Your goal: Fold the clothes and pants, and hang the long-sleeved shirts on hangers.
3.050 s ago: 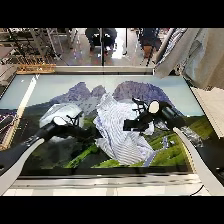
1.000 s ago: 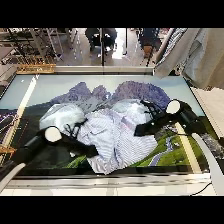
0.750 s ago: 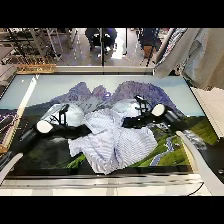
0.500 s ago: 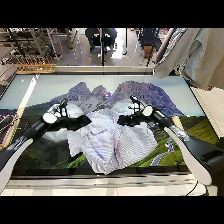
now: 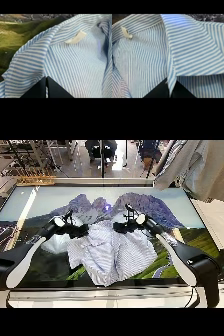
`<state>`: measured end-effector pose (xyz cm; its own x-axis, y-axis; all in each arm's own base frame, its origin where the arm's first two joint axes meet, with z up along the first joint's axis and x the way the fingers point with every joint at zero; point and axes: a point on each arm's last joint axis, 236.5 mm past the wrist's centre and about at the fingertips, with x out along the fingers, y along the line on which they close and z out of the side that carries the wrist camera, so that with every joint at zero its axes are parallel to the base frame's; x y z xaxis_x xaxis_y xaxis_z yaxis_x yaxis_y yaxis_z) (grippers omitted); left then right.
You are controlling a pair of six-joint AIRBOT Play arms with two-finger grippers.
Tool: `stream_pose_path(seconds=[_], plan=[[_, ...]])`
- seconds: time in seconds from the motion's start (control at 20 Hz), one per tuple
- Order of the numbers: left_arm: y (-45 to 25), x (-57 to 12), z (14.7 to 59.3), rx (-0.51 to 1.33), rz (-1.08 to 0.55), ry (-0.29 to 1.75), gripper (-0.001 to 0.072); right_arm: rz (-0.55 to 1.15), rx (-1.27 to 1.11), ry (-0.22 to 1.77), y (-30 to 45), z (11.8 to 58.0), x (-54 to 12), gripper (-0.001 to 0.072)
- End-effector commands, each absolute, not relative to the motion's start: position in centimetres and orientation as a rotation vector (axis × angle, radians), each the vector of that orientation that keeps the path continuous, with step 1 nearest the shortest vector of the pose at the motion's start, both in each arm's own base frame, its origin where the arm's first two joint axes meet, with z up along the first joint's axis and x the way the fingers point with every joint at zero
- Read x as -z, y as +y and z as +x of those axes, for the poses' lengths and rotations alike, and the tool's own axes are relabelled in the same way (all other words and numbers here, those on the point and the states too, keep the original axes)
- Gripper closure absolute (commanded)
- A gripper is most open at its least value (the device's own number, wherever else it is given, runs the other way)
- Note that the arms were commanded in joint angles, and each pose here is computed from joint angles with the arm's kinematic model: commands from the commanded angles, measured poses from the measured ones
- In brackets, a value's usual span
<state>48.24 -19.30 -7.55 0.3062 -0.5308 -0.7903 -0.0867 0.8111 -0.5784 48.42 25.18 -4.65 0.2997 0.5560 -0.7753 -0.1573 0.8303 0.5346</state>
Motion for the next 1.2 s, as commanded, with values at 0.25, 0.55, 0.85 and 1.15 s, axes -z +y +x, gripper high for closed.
stream_pose_path(seconds=[0.25, 0.55, 0.85, 1.15], plan=[[-18.0, -18.7, 47.3, 0.657, -0.292, 0.957, 0.0692, -0.039, -0.42, 0.943, 17.5, 45.4, -20.0, 0.0686], [-21.3, -16.3, 41.2, 0.792, -0.184, 1.149, 0.0137, -0.02, -0.499, 0.794, 18.6, 41.1, -28.0, 0.0685], [-28.4, -5.1, 43.3, 0.754, -0.168, 1.121, 0.0072, 0.003, -0.575, 0.811, 20.4, 39.9, -28.1, 0.0685], [-33.3, -2.2, 48.7, 0.605, -0.402, 0.983, 0.0051, -0.026, -0.608, 0.855, 20.6, 38.7, -27.4, 0.0685]])
